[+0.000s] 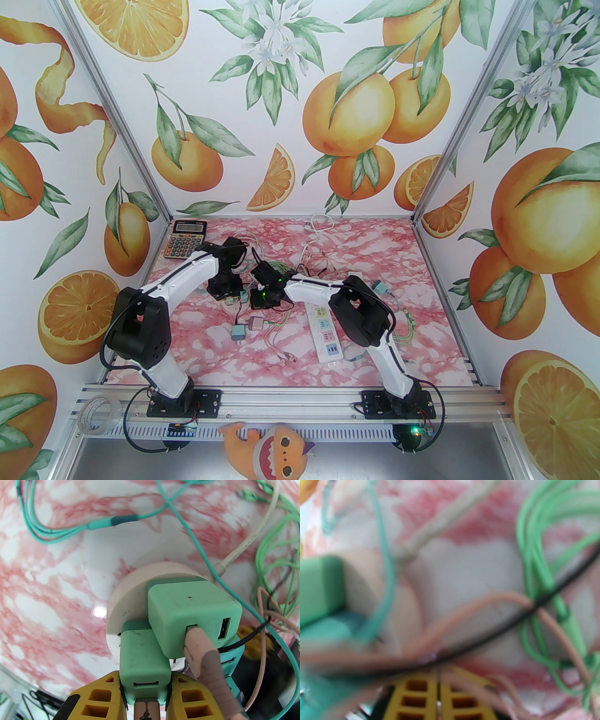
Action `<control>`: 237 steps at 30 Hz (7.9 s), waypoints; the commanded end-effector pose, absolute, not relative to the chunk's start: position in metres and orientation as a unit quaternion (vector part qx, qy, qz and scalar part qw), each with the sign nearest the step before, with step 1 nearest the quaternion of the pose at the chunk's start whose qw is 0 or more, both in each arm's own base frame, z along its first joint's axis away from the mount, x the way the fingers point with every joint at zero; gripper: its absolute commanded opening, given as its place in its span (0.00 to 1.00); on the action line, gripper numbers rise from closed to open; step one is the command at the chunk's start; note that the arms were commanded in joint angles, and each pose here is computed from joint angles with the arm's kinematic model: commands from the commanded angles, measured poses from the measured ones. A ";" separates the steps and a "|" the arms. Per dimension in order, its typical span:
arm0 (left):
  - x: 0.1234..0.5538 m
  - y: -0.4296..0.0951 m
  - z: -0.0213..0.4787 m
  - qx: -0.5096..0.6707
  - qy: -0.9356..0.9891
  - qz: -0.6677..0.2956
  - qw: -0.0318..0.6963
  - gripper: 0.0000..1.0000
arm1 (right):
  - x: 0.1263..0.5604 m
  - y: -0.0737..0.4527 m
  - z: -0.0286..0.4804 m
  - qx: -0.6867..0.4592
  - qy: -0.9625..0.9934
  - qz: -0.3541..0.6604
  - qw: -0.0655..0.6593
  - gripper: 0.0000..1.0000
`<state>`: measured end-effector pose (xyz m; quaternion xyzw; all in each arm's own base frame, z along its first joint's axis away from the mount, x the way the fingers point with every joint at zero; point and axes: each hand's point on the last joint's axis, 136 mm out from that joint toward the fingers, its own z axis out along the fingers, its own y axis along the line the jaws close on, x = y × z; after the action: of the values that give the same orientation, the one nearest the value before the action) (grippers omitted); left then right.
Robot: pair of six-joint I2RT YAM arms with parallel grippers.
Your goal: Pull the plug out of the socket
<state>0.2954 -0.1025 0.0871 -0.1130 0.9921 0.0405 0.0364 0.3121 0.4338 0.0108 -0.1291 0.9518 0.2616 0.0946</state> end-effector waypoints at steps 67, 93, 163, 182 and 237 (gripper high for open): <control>0.335 -0.124 0.090 -0.386 0.920 -0.070 0.015 0.02 | 0.300 0.389 -0.074 0.026 0.983 0.172 0.066 0.32; 0.308 -0.094 0.082 -0.391 0.918 -0.055 -0.020 0.00 | 0.289 0.357 -0.098 -0.024 0.998 0.058 0.030 0.21; 0.309 -0.060 0.111 -0.413 0.910 -0.023 -0.018 0.00 | 0.277 0.344 -0.116 -0.062 0.998 0.024 0.014 0.17; 0.313 -0.078 0.107 -0.388 0.921 -0.022 -0.041 0.00 | 0.278 0.348 -0.117 -0.068 0.997 0.024 0.012 0.16; 0.243 -0.091 0.072 -0.340 0.919 -0.097 0.173 0.08 | 0.280 0.346 0.127 -0.172 0.916 0.262 0.252 0.84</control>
<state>0.2290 -0.0865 0.0686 -0.3487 0.9250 -0.0802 0.1283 0.2769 0.3395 0.1185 -0.1659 0.9222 0.2487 0.2454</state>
